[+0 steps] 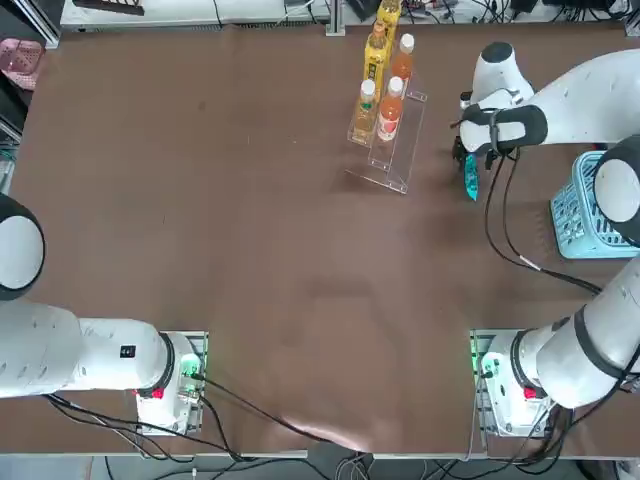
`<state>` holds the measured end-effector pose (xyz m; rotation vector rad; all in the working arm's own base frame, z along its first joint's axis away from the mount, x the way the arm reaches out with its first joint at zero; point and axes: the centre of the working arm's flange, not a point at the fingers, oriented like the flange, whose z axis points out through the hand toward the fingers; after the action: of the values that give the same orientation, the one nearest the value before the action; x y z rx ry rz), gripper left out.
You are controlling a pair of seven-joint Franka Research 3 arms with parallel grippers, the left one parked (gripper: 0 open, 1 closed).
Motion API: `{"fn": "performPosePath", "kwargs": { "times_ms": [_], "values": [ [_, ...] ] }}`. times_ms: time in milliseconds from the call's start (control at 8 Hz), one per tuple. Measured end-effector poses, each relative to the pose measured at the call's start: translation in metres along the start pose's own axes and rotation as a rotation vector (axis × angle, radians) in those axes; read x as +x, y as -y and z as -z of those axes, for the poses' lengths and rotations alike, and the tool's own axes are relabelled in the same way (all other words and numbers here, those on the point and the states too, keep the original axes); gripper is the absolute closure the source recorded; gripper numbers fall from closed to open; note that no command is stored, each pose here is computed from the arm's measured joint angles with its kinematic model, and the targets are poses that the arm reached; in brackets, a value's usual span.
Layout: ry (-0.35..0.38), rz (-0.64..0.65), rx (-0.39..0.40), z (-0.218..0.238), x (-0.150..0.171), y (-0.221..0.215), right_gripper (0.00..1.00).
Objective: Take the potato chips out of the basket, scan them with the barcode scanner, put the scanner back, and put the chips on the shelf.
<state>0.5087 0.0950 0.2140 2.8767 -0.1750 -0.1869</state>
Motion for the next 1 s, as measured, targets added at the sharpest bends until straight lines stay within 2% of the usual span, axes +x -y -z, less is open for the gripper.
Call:
{"fn": "performPosePath", "kwargs": {
  "times_ms": [750, 875, 1000],
  "values": [
    [0.025, 0.006, -0.016, -0.020, -0.002, 0.003, 0.01],
    [0.027, 0.005, -0.017, -0.021, -0.002, 0.003, 0.04],
    [0.028, 0.004, -0.018, -0.022, -0.002, 0.003, 0.16]
  ]
}}
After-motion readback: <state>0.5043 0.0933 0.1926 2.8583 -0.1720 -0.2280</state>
